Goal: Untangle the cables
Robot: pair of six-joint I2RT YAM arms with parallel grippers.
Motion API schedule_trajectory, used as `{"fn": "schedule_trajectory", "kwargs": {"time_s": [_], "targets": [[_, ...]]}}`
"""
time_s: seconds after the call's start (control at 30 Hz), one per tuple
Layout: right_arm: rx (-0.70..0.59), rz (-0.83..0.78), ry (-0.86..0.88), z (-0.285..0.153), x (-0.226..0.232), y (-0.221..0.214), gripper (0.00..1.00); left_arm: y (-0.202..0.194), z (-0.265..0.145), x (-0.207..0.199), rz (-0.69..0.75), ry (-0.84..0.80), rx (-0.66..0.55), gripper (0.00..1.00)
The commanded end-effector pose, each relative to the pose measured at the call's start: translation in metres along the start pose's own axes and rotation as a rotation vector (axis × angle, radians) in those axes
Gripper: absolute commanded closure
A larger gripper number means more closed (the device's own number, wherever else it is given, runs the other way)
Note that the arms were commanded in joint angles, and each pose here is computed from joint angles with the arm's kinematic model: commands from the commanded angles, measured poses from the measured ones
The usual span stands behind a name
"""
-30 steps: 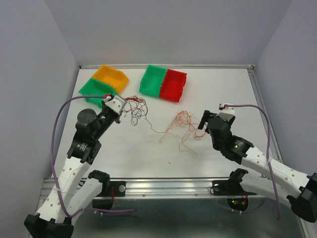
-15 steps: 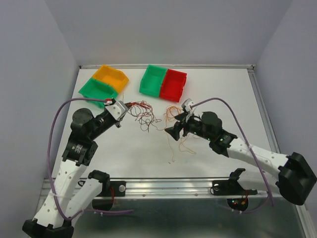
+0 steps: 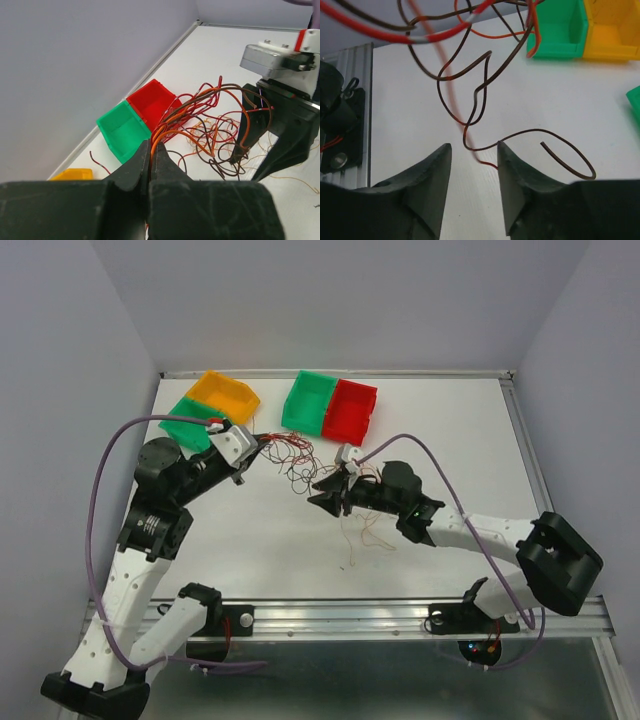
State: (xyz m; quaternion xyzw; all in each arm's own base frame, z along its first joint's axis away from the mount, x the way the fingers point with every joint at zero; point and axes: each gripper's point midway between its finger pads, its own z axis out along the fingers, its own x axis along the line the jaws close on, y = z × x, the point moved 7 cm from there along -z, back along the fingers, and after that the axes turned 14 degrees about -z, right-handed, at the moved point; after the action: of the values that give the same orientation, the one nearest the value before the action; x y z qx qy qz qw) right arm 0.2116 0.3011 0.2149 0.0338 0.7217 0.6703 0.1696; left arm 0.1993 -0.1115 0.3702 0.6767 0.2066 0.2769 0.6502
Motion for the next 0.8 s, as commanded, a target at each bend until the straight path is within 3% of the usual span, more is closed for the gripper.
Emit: {"fn": "schedule_trajectory", "kwargs": {"time_s": [0.0, 0.07, 0.1, 0.27, 0.3, 0.37, 0.43, 0.53, 0.57, 0.6, 0.67, 0.77], "targets": [[-0.137, -0.064, -0.121, 0.01, -0.021, 0.035, 0.71, 0.019, -0.003, -0.005, 0.006, -0.03, -0.031, 0.93], [-0.137, -0.064, -0.182, 0.003, -0.024, 0.036, 0.85, 0.018, -0.006, -0.002, 0.017, 0.002, -0.018, 0.93], [-0.123, -0.025, -0.207, -0.002, -0.022, 0.029, 0.96, 0.017, -0.01, 0.004, 0.026, 0.069, -0.01, 0.92], [-0.124, 0.028, -0.404, -0.038, -0.026, 0.026, 1.0, 0.027, -0.032, 0.03, 0.085, 0.375, -0.028, 0.91], [-0.157, 0.032, -0.421, -0.047, -0.024, 0.035, 1.0, 0.031, -0.036, 0.032, 0.099, 0.41, -0.039, 0.89], [-0.195, 0.024, -0.413, -0.052, -0.024, 0.054, 0.99, 0.036, -0.04, 0.034, 0.128, 0.433, -0.038, 0.75], [-0.282, -0.01, -0.411, -0.055, -0.033, 0.104, 1.0, 0.034, -0.035, 0.029, 0.129, 0.361, -0.016, 0.67], [-0.307, -0.014, -0.377, -0.053, -0.039, 0.15, 0.99, 0.019, -0.021, 0.024, 0.087, 0.258, 0.03, 0.61], [-0.364, -0.037, -0.354, -0.055, -0.043, 0.187, 0.99, 0.014, -0.017, 0.023, 0.072, 0.246, 0.04, 0.6], [-0.404, -0.046, -0.346, -0.057, -0.045, 0.209, 0.99, 0.006, -0.013, 0.024, 0.062, 0.24, 0.051, 0.52], [-0.486, -0.064, -0.348, -0.061, -0.053, 0.263, 1.0, -0.008, -0.007, 0.025, 0.056, 0.215, 0.081, 0.46], [-0.513, -0.069, -0.369, -0.062, -0.064, 0.301, 0.99, -0.03, 0.0, 0.023, 0.057, 0.167, 0.122, 0.38]]}}
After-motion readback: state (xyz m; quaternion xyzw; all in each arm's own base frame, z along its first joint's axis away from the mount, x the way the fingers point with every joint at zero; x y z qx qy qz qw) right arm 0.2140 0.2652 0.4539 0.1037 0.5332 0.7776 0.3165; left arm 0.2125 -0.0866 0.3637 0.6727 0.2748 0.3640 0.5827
